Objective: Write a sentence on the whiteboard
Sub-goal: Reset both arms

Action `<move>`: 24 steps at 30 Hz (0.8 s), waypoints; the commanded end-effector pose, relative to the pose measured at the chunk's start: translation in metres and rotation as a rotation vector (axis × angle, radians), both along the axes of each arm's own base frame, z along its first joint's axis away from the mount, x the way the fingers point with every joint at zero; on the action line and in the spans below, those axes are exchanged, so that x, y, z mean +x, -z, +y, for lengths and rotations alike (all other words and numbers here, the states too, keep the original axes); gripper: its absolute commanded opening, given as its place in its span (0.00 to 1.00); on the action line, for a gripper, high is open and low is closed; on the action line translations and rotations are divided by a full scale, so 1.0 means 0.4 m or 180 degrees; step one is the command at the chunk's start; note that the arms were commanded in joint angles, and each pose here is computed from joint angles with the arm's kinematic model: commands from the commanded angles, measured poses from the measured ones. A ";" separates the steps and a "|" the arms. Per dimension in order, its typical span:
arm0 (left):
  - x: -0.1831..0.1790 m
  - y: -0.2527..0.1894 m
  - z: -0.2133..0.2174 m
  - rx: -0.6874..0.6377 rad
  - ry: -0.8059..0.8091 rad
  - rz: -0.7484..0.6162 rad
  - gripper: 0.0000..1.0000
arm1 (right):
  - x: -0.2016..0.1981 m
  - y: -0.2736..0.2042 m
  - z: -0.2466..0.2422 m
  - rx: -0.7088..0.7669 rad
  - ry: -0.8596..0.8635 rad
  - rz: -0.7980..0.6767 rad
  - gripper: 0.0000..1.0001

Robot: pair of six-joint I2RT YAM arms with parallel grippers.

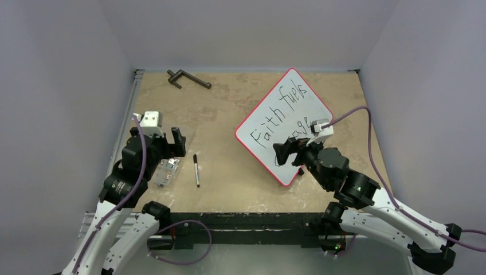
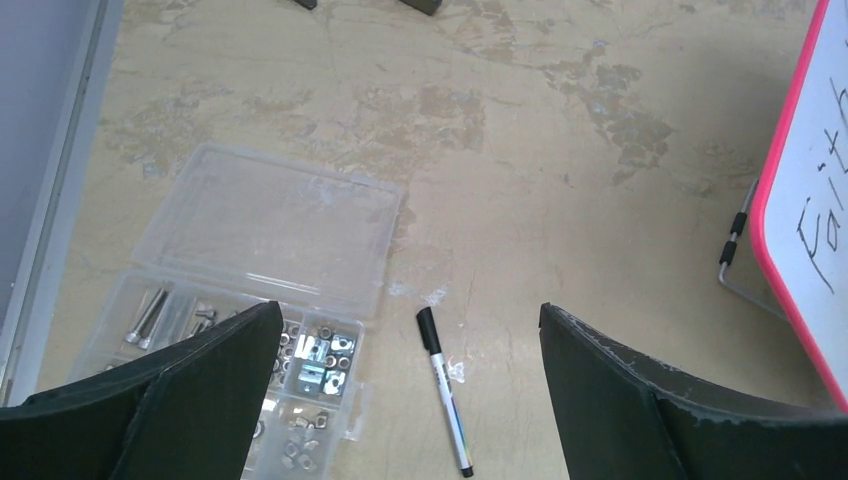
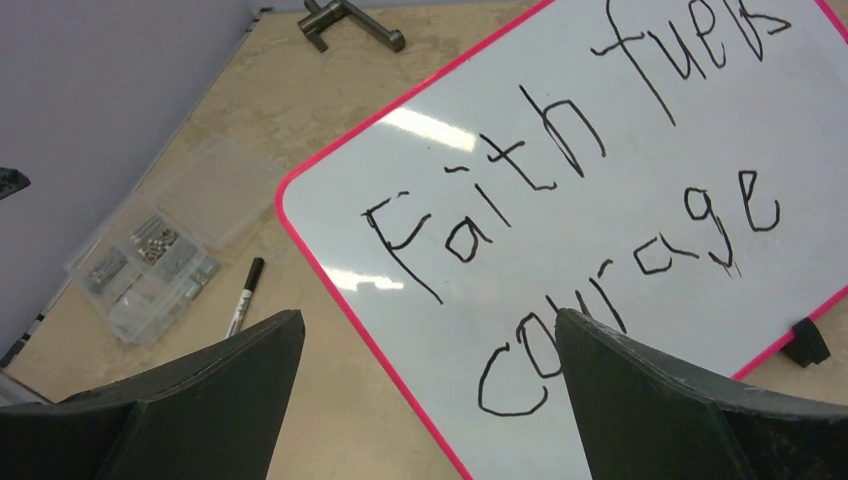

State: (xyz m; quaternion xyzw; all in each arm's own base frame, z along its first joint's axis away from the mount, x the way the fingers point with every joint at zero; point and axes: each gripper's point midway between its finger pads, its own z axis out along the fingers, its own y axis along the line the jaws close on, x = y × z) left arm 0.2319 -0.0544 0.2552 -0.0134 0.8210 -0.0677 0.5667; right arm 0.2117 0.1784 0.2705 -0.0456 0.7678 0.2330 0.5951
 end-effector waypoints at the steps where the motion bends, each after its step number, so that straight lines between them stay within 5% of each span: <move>1: 0.017 -0.047 0.007 0.0078 0.0022 -0.0362 1.00 | -0.012 0.039 -0.035 0.0068 0.0168 0.0142 0.99; 24: 0.013 -0.048 -0.007 0.0083 0.0148 -0.0366 1.00 | -0.024 0.118 -0.061 -0.0005 0.0356 0.0467 0.99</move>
